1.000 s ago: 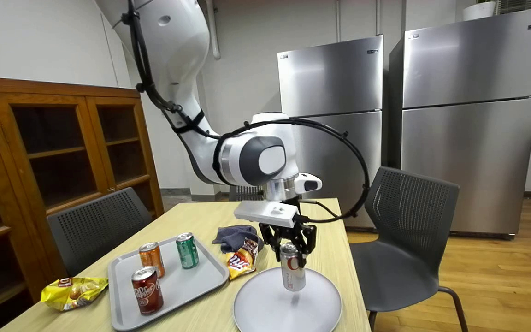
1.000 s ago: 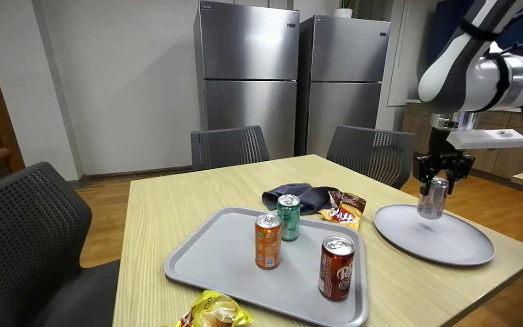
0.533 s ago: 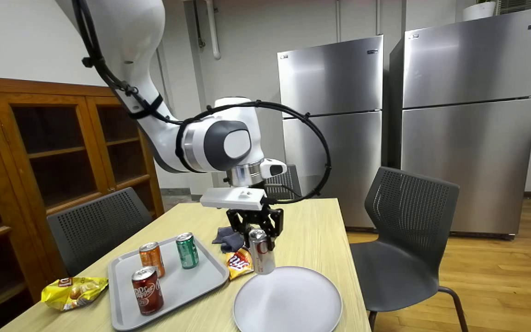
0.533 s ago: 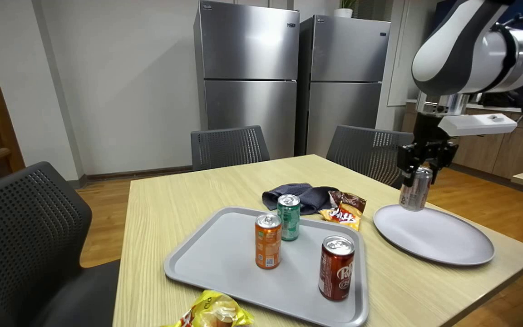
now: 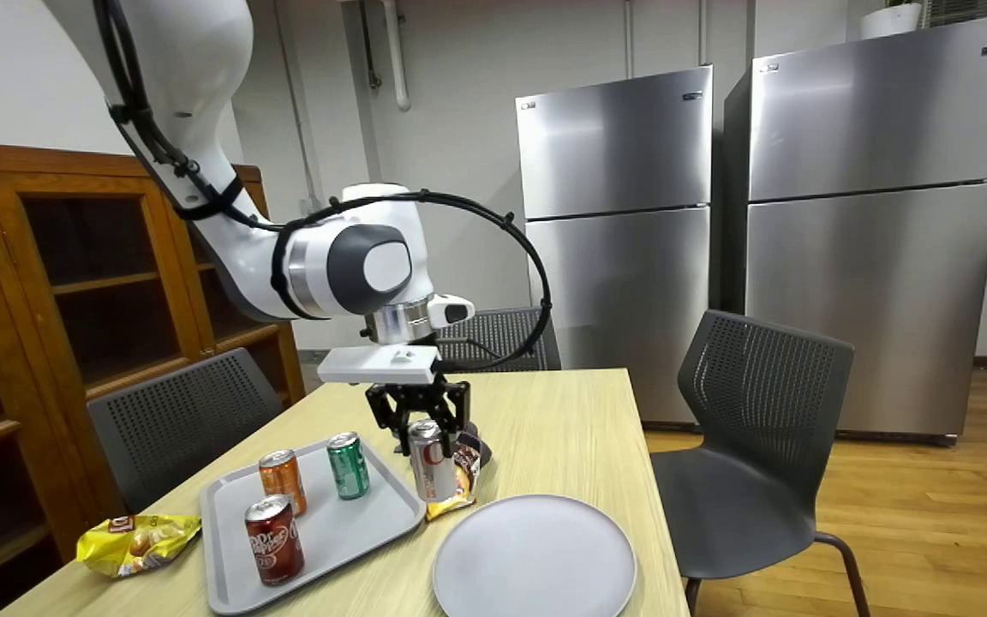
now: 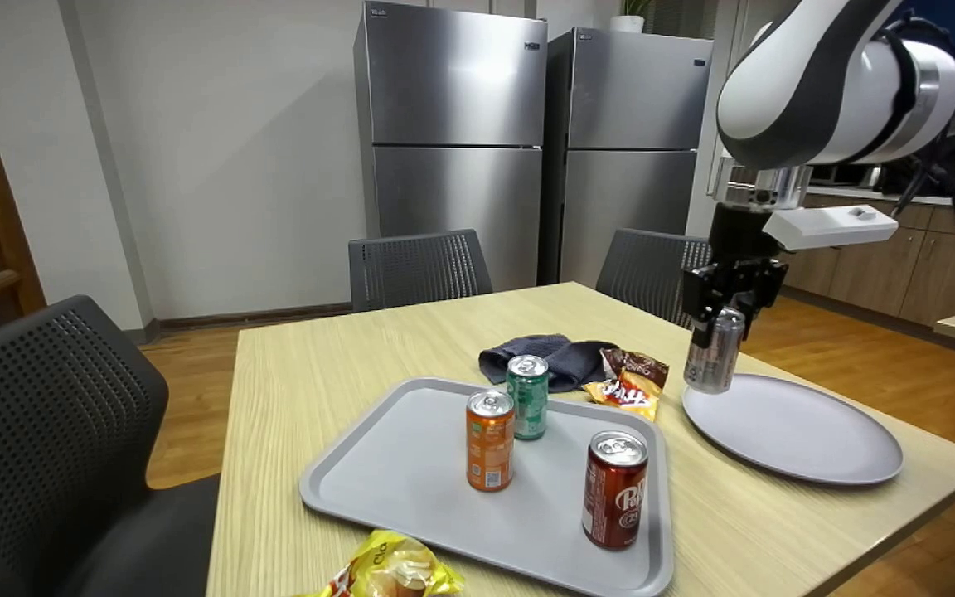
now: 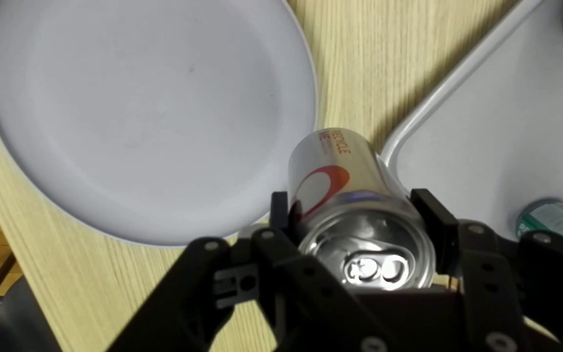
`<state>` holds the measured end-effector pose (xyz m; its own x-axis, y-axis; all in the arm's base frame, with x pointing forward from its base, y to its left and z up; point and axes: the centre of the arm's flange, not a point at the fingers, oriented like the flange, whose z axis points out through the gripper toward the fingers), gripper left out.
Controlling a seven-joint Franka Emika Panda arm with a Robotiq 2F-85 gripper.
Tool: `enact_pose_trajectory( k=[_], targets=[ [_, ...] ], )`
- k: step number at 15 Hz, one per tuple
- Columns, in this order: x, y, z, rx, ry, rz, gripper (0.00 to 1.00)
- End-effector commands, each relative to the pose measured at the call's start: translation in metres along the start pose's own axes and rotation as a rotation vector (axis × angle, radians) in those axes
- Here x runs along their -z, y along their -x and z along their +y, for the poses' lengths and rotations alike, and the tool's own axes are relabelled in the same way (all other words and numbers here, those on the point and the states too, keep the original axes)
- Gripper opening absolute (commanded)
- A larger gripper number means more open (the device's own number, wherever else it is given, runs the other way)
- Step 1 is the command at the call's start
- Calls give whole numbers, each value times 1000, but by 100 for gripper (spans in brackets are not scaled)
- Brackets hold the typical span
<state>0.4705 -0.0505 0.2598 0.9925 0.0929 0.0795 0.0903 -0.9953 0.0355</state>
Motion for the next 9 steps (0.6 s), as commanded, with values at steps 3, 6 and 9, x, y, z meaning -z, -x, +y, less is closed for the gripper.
enact_pose_trajectory(
  k=[3, 6, 9],
  targets=[
    [5, -2, -47, 87, -21, 8, 38],
    [-1, -9, -71, 129, -35, -2, 38],
    [-12, -11, -93, 166, -33, -8, 38]
  ],
)
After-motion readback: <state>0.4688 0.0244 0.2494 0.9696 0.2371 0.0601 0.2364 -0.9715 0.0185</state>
